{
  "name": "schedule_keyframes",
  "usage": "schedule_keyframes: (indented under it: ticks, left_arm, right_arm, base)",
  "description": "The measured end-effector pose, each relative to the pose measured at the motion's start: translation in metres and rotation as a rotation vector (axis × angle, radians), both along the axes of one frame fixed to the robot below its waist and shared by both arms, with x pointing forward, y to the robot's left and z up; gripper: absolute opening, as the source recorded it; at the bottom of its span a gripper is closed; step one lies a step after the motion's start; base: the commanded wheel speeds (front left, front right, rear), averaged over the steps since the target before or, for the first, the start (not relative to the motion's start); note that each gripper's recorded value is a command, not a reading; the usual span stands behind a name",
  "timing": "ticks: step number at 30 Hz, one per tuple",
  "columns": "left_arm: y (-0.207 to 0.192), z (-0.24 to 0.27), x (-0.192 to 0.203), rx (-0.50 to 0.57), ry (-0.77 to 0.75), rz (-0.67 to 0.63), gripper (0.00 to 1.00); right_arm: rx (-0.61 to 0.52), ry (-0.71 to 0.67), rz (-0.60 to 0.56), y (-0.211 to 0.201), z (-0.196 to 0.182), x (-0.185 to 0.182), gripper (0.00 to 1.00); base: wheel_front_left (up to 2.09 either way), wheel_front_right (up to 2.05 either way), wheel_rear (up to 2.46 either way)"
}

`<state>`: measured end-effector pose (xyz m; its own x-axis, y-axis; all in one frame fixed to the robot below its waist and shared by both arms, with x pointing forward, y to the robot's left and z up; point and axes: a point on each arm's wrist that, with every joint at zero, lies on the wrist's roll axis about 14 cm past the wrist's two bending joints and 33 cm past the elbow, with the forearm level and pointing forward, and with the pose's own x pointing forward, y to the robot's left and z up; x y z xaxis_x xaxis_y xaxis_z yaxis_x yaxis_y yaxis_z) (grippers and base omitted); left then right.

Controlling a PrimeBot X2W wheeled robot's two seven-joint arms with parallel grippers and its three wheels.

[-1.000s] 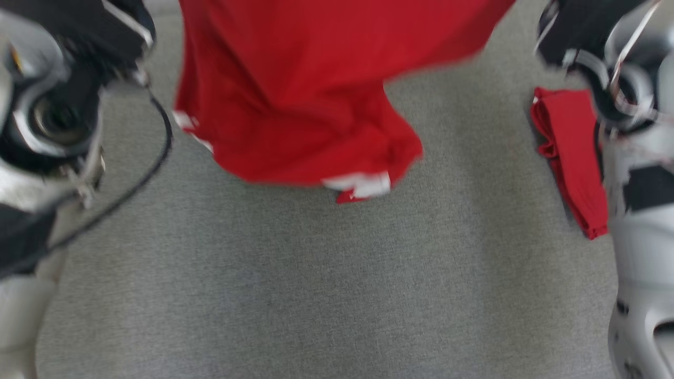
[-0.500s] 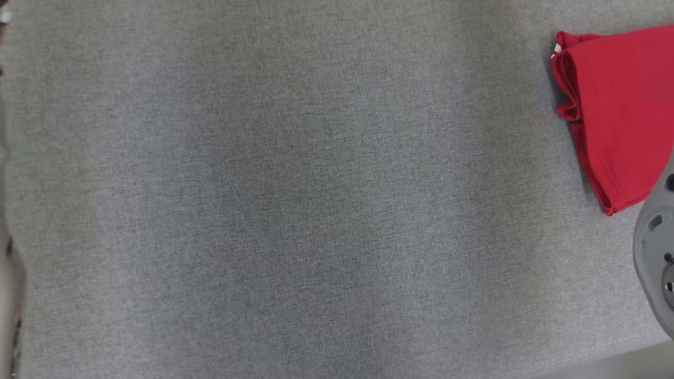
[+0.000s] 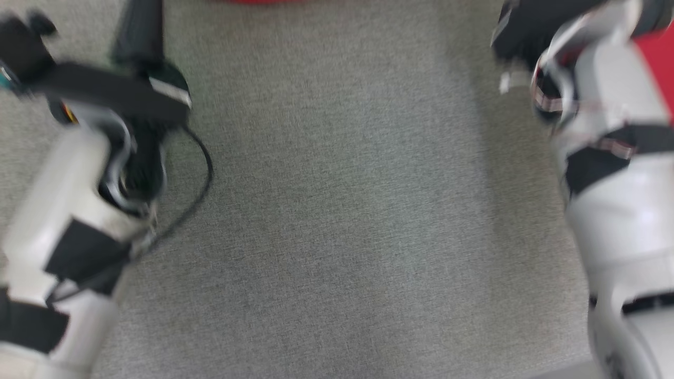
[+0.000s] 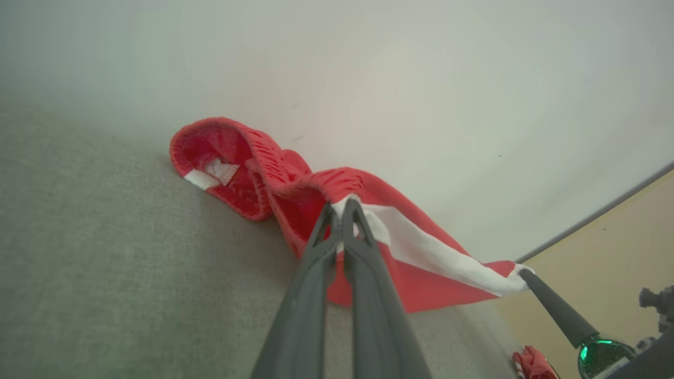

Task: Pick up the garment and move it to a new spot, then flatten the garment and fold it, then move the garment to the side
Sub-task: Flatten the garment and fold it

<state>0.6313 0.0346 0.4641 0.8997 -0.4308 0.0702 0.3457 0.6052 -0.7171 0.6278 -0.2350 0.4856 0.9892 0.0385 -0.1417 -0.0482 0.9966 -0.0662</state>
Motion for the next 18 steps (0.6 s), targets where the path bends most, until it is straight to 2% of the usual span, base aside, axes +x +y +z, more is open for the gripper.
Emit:
schedule_keyframes:
  ticks: [4,5,8,11,18]
  left_arm:
    - [-0.005,-0.015,-0.037,-0.021,0.083,-0.052,0.00]
    - [-0.005,-0.015,-0.037,-0.021,0.083,-0.052,0.00]
    - [-0.003,-0.027,-0.069,0.016,0.154,-0.096,0.00]
    - [0.006,-0.035,-0.101,0.038,0.224,-0.116,0.00]
    - [0.037,-0.051,-0.177,0.104,0.357,-0.091,0.00]
  right_arm:
    - [0.069,0.161,-0.005,-0.001,-0.035,-0.043,0.00]
    - [0.069,0.161,-0.005,-0.001,-0.035,-0.043,0.00]
    - [0.133,0.271,0.012,0.005,-0.048,-0.081,0.00]
    - [0.193,0.327,0.044,0.011,-0.040,-0.118,0.00]
    - [0.193,0.465,0.108,0.019,-0.020,-0.212,0.00]
  base:
    - [0.00,0.00,0.00]
    - [0.00,0.00,0.00]
    - [0.00,0.00,0.00]
    - [0.00,0.00,0.00]
    - [0.00,0.00,0.00]
